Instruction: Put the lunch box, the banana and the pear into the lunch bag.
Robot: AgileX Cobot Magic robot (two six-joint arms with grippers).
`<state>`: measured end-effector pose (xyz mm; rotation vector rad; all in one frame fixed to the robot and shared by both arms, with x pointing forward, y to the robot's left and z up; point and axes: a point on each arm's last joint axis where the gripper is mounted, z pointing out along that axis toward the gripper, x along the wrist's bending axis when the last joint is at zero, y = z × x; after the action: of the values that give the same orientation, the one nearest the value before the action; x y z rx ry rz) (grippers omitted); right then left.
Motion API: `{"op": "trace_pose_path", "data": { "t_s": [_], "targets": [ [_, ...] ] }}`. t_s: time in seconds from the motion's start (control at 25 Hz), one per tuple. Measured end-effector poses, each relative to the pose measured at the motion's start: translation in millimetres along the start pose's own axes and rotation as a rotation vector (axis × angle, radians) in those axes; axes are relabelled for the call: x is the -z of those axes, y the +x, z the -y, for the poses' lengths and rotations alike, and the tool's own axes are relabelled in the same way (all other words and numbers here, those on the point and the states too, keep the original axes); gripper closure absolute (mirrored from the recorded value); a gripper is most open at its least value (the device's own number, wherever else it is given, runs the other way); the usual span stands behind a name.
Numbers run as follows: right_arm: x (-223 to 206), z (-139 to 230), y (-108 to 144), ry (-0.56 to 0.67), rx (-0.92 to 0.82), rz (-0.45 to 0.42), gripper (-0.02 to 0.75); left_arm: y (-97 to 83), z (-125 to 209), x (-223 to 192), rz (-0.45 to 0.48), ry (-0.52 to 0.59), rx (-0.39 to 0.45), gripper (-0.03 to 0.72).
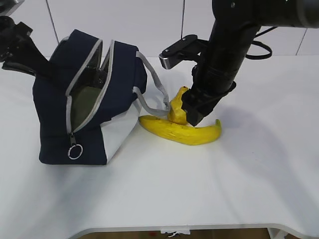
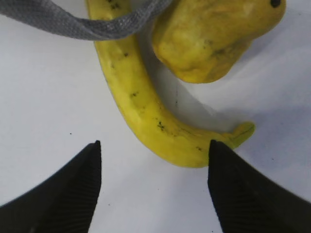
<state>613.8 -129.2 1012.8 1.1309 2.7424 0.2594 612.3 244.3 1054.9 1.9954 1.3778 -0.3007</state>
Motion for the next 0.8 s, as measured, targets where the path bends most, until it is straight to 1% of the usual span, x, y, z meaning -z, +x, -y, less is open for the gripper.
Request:
{"op": "trace_pose_path", "data": {
  "t_s": [0.12,0.4,0.56,0.8],
  "targets": [
    [-9.4,-2.7,-1.0,-0.007,0.0,0.003,0.209,0.1,0.1,0.0,-0.001,0.001,-0.001,0.676],
    [-40.5,-3.4,-2.5,0.041,0.01,-0.003,0.209,1.8,1.2,0.1,-0.019,0.013,-0.009,0.676],
    [-46.9,-4.8,-3.7,0.031,0.027,0.008,0.209,2.1,1.4,0.1,-0.023,0.016,-0.01,0.676],
    [-66.9,-4.2,-3.9,0.061,0.034,0.001,0.21,2.2,1.5,0.1,-0.024,0.017,-0.011,0.676]
  ]
}}
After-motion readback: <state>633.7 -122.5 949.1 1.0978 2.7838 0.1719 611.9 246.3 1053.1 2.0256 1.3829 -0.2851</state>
